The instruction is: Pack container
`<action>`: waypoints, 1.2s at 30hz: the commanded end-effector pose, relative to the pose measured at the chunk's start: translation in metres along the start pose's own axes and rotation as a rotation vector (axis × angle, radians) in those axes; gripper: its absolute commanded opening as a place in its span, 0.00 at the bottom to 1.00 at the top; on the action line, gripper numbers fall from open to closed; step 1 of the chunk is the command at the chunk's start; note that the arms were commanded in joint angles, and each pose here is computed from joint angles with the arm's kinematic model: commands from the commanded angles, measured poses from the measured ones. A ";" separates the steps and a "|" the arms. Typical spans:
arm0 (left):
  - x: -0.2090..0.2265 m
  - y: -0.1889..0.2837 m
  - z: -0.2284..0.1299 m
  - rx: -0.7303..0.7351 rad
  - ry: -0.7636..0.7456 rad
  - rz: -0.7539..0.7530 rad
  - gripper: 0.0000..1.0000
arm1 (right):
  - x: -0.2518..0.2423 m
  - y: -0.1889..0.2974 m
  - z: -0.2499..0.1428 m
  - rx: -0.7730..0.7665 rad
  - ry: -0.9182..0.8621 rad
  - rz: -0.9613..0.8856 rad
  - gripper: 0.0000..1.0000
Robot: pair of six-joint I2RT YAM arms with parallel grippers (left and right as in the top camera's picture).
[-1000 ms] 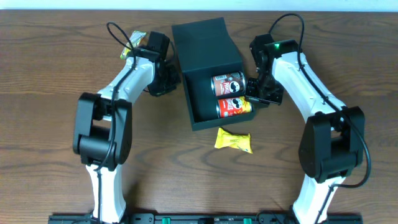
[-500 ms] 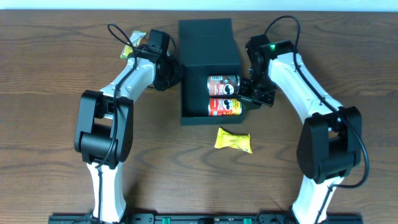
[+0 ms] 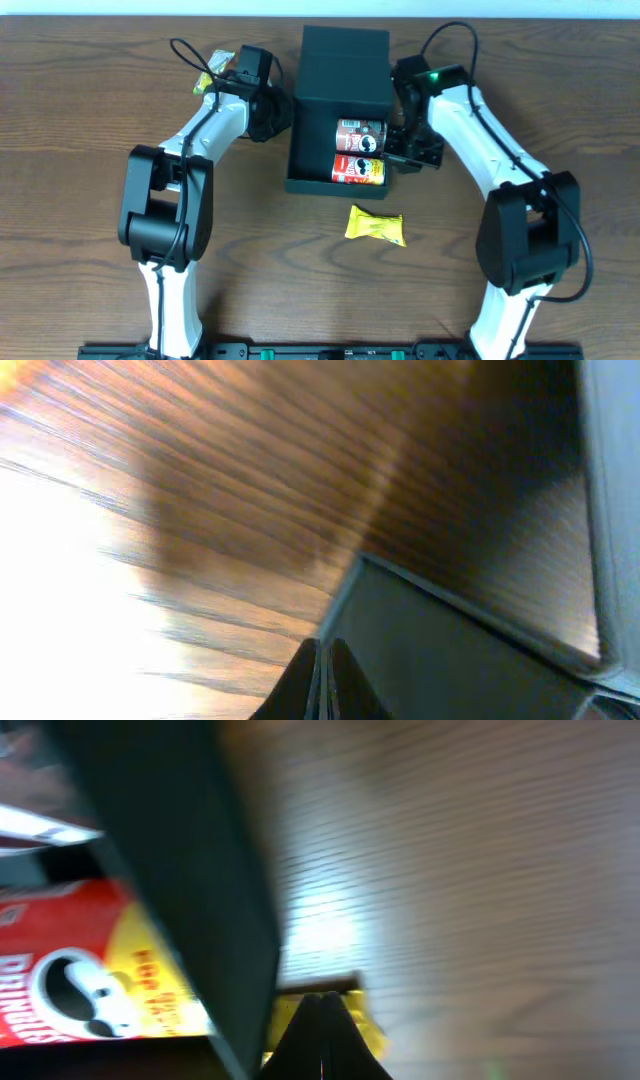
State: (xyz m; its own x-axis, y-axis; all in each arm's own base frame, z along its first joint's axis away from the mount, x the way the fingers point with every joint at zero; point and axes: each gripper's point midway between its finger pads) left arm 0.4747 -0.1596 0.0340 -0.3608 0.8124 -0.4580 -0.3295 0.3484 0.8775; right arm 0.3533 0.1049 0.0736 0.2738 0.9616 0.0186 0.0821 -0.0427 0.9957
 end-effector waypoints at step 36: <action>0.040 0.168 0.167 -0.346 -0.778 0.445 0.95 | -0.038 0.079 0.044 -0.183 0.036 0.053 0.79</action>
State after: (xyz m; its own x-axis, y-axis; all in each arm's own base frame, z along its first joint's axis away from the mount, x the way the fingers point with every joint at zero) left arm 0.5388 -0.0002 0.1816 0.1184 0.9699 0.2127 -0.5740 -0.1079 0.8117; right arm 0.3888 0.0501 0.1355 0.2627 0.9630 0.0599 -0.0735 -0.0420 0.9964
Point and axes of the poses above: each gripper's point midway between its finger pads, its own y axis back along the fingers, its own x axis along the line the jaws close on, z = x × y, and after that the axes turned 1 degree about y, right-handed
